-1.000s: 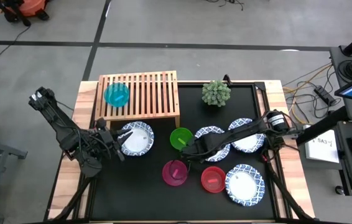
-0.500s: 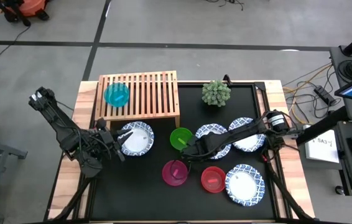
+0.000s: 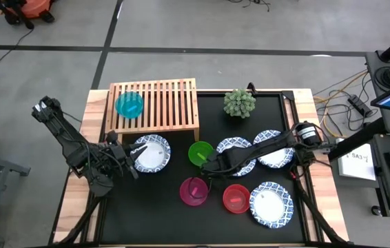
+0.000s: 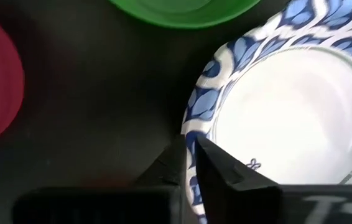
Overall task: Place and stack bowls onto a shelf
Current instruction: Put the white patterned bowl on the shelf
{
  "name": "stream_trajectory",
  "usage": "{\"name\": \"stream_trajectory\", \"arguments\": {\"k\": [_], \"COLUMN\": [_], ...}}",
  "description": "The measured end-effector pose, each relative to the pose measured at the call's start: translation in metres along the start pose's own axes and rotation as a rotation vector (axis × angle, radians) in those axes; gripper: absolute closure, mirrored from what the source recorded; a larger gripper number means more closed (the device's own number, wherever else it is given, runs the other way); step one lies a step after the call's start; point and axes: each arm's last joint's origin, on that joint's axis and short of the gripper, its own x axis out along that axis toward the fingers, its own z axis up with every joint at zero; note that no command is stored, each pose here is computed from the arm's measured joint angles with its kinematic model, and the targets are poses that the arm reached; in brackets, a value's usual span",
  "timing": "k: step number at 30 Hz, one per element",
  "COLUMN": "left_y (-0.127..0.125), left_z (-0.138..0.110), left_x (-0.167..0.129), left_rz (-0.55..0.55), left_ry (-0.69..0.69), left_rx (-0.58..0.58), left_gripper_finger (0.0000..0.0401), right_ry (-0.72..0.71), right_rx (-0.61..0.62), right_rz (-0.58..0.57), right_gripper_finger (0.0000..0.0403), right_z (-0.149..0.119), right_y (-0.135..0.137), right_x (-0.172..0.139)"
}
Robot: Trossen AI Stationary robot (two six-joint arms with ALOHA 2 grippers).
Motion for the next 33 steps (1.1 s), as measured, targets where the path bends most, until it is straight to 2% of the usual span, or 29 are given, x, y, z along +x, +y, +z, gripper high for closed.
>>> {"name": "stream_trajectory", "arguments": {"k": [8,13,18,27,33], "left_y": [0.0,0.0,0.0,0.0,0.0], "left_z": [0.0,0.0,0.0,0.0,0.0], "left_x": [0.0,0.0,0.0,0.0,0.0], "left_rz": [0.0,0.0,0.001,0.0,0.0], "left_ry": [0.0,0.0,0.0,0.0,0.0], "left_rx": [0.001,0.007,0.007,0.007,0.007], "left_gripper_finger": [0.0363,0.0363,0.0363,0.0363,0.0363], "right_ry": [0.002,-0.01,-0.02,-0.02,-0.023], "right_rx": [0.001,0.001,-0.001,-0.004,-0.004], "right_rz": [0.012,0.022,0.02,0.02,0.024], "right_gripper_finger": [0.0276,0.0254,0.0277,0.0387,0.0392], "right_z": [0.0,0.002,0.003,0.003,0.003], "right_y": [0.001,0.004,0.007,0.007,0.006], "right_x": [0.0,0.006,0.012,0.012,0.01]}}
